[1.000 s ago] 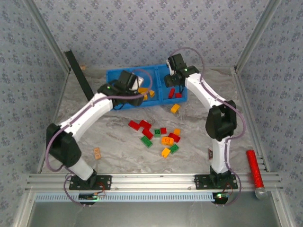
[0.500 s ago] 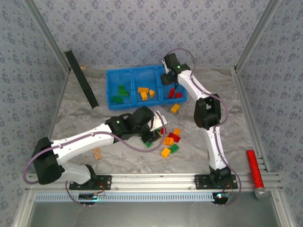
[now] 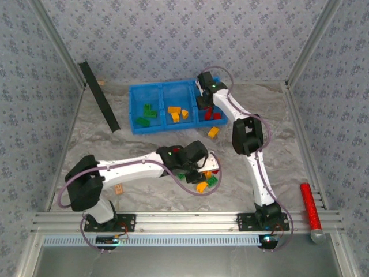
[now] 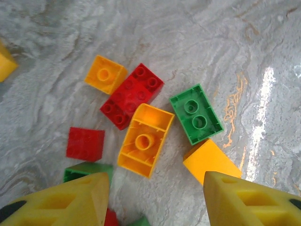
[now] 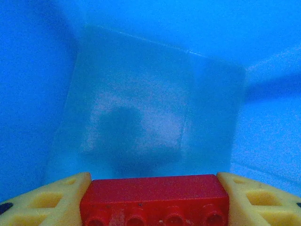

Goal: Sort the legos into containers by color
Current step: Place the lego in the container, then pick up the lego from the middle-left of the table, then place the lego in the container.

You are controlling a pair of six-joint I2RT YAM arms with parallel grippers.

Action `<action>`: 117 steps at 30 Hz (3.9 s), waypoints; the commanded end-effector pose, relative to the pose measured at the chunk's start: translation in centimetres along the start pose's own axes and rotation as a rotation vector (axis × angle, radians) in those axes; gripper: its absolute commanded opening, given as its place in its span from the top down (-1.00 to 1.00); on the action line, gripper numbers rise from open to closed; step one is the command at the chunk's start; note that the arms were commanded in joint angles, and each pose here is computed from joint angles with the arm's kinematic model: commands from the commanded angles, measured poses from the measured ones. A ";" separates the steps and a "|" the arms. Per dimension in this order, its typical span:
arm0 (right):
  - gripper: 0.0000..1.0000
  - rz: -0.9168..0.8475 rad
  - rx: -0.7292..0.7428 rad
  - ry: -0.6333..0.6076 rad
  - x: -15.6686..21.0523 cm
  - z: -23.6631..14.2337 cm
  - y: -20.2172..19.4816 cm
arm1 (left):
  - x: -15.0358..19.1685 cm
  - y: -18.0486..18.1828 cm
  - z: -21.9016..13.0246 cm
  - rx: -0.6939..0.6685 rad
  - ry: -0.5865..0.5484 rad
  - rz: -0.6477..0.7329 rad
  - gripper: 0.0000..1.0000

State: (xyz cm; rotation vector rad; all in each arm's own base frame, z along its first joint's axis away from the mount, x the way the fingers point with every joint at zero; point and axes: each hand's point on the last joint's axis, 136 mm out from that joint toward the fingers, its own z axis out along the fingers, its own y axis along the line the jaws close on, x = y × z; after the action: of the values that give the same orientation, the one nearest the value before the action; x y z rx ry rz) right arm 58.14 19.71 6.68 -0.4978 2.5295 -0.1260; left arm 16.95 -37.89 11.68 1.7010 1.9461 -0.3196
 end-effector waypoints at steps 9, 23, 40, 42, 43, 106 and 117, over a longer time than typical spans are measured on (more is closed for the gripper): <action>-0.10 0.011 -0.043 0.010 0.5 0.7 0.1 | -0.8 -1.9 2.5 0.057 -0.009 0.159 -0.04; -0.41 0.031 -0.128 -0.039 0.1 -0.4 0.3 | -0.2 -1.1 4.7 0.017 0.042 0.236 -0.07; -0.60 0.036 -0.215 -0.150 -2.5 -5.4 0.9 | 0.0 0.6 6.0 -0.034 0.068 0.251 -0.17; -0.59 0.030 -0.220 -0.160 -2.8 -6.0 1.1 | 0.0 0.8 6.1 -0.031 0.076 0.246 -0.18; -0.59 0.029 -0.222 -0.164 -2.9 -6.2 1.1 | 0.1 0.9 6.2 -0.031 0.082 0.246 -0.19; -0.47 0.087 -0.402 0.122 25.4 -20.0 8.9 | -2.9 24.7 -7.4 -0.429 -0.106 -0.375 0.68; -0.49 0.004 -0.391 0.199 27.4 -17.7 11.3 | 0.9 31.9 -2.7 -0.479 0.073 -0.647 0.73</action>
State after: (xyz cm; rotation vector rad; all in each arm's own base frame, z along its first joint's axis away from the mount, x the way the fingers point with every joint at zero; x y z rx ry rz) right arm 23.81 19.45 6.59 -0.6156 2.7537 0.3693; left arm 47.04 -30.89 19.58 0.8285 2.2529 -0.0240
